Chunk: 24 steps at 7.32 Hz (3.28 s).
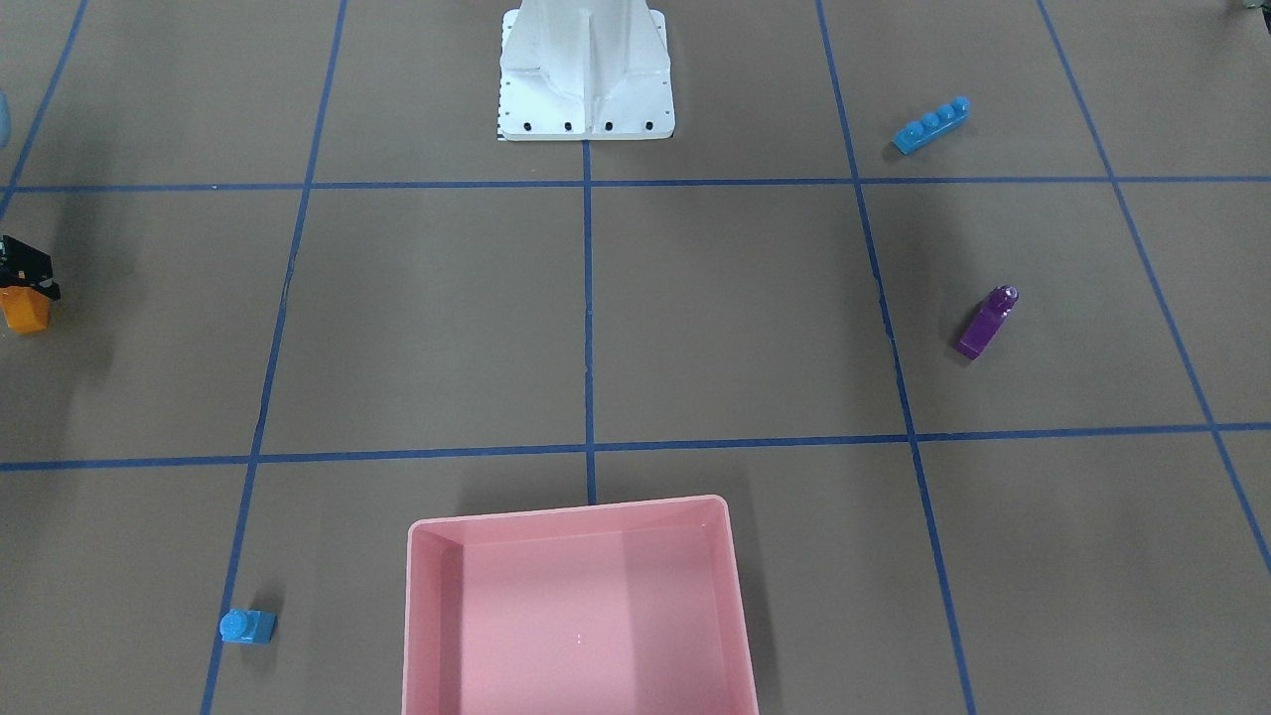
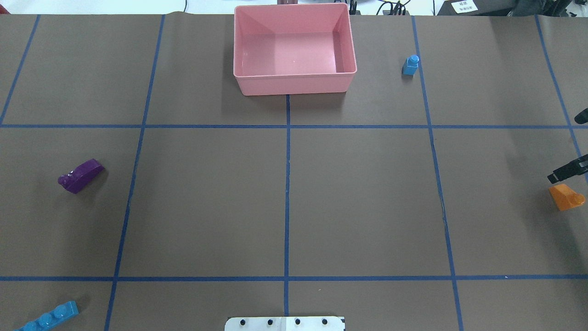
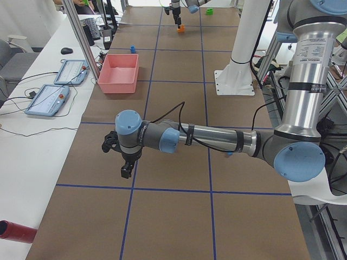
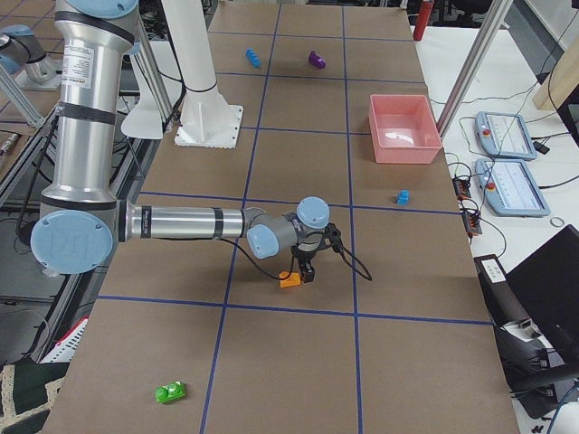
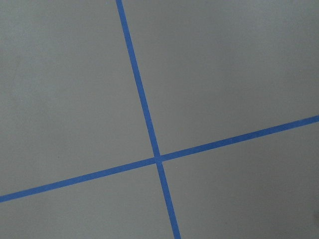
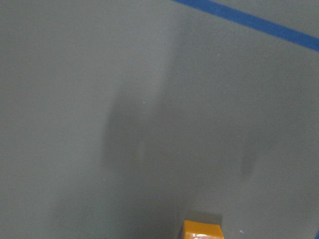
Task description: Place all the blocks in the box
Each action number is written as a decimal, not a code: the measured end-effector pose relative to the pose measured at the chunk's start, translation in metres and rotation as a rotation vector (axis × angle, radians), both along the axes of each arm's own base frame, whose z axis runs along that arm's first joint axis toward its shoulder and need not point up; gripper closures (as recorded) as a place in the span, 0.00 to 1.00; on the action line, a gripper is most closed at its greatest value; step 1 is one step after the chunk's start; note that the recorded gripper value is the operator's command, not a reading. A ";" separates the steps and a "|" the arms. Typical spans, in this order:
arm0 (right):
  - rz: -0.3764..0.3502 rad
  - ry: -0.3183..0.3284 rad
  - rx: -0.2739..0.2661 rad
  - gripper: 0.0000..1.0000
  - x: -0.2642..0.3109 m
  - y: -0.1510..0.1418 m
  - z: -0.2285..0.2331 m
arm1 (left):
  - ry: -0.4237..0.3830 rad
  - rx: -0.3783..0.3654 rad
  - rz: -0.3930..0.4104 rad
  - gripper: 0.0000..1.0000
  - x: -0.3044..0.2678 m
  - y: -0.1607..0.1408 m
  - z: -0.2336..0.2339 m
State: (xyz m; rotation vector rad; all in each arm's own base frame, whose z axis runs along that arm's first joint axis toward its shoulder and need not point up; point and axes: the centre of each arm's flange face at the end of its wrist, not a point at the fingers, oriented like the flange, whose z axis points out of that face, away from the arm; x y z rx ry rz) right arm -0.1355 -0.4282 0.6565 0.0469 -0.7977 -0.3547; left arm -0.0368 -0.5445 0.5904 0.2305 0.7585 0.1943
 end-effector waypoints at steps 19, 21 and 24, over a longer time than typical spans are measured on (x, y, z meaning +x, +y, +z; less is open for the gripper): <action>0.368 -0.139 -0.186 1.00 0.041 -0.125 -0.298 | 0.020 0.043 0.144 0.01 0.221 0.063 -0.082; 0.401 -0.153 -0.234 1.00 -0.007 -0.154 -0.353 | 0.010 0.039 0.189 0.01 0.270 0.078 -0.078; 0.393 -0.134 -0.236 1.00 -0.080 -0.205 -0.415 | 0.007 0.037 0.234 0.07 0.307 0.074 -0.058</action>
